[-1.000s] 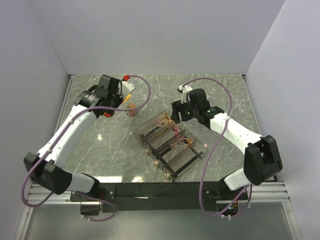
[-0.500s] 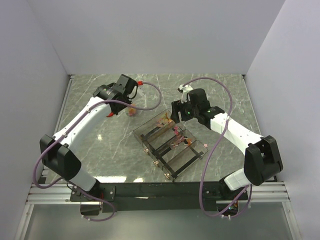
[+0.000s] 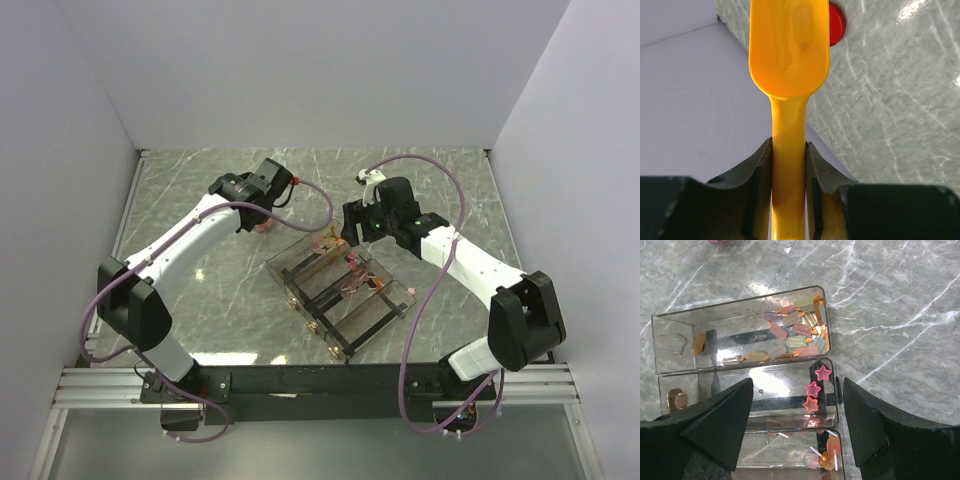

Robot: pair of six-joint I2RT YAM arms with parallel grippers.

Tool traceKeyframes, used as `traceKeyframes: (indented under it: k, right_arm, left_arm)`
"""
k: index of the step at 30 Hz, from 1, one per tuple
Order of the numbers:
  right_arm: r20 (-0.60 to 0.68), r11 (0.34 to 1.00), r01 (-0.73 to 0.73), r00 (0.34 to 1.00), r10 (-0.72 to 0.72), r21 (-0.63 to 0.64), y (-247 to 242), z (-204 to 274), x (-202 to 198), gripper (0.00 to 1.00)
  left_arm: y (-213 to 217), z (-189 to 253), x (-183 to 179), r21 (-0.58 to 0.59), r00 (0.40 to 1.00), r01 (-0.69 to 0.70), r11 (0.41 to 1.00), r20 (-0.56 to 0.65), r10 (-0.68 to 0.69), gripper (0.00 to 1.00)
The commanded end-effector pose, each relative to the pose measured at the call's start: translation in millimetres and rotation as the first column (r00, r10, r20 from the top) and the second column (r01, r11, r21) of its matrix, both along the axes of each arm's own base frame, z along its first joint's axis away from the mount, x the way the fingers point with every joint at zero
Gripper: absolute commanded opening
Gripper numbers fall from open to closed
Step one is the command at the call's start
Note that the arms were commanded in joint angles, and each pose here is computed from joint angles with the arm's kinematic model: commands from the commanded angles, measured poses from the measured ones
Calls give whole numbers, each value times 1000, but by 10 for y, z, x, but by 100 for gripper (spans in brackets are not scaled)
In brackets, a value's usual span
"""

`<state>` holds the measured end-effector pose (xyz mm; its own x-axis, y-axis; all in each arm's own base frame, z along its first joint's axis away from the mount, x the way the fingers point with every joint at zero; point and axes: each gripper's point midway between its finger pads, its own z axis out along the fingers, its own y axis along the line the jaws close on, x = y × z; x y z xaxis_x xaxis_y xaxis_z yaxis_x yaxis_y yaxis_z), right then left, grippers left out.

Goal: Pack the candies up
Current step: Place the fake candies in the packing bottle.

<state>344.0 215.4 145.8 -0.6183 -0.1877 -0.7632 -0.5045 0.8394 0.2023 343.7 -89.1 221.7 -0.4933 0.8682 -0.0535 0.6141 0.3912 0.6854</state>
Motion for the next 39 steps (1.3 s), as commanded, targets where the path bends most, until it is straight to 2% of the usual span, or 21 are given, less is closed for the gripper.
traceKeyframes:
  k: [1,8,20,21,23,26,31,35,39]
  right_arm:
    - [57,1000,13,998,-14,21,-18,159,45,79]
    - [56,1000,20,998,-21,16,-29,150,60,79]
    - [47,1000,20,999,-20,12,-28,129,62,79]
    - [45,1000,18,999,-19,11,-24,117,57,79]
    - [43,1000,20,999,-21,10,-24,107,62,79]
    - [37,1000,19,999,-19,6,-30,99,59,79]
    - [45,1000,20,999,-20,7,-30,121,59,79]
    - [39,1000,19,999,-19,5,-29,104,53,79]
    - [45,1000,20,999,-20,7,-31,121,55,79]
  left_arm:
    - [28,191,50,96,999,6,995,53,-11,1]
    - [0,133,29,199,998,36,979,40,-45,1]
    - [-153,135,44,267,993,98,959,35,-111,1]
    - [-172,148,29,271,993,95,958,39,-110,1]
    - [-301,97,41,202,988,144,969,23,-152,1]
    - [-193,84,51,264,992,108,958,29,-120,1]
    - [-228,107,63,225,993,96,970,38,-107,1]
    - [-162,64,62,246,995,90,965,29,-100,1]
    - [-115,175,83,239,995,46,970,77,-66,1]
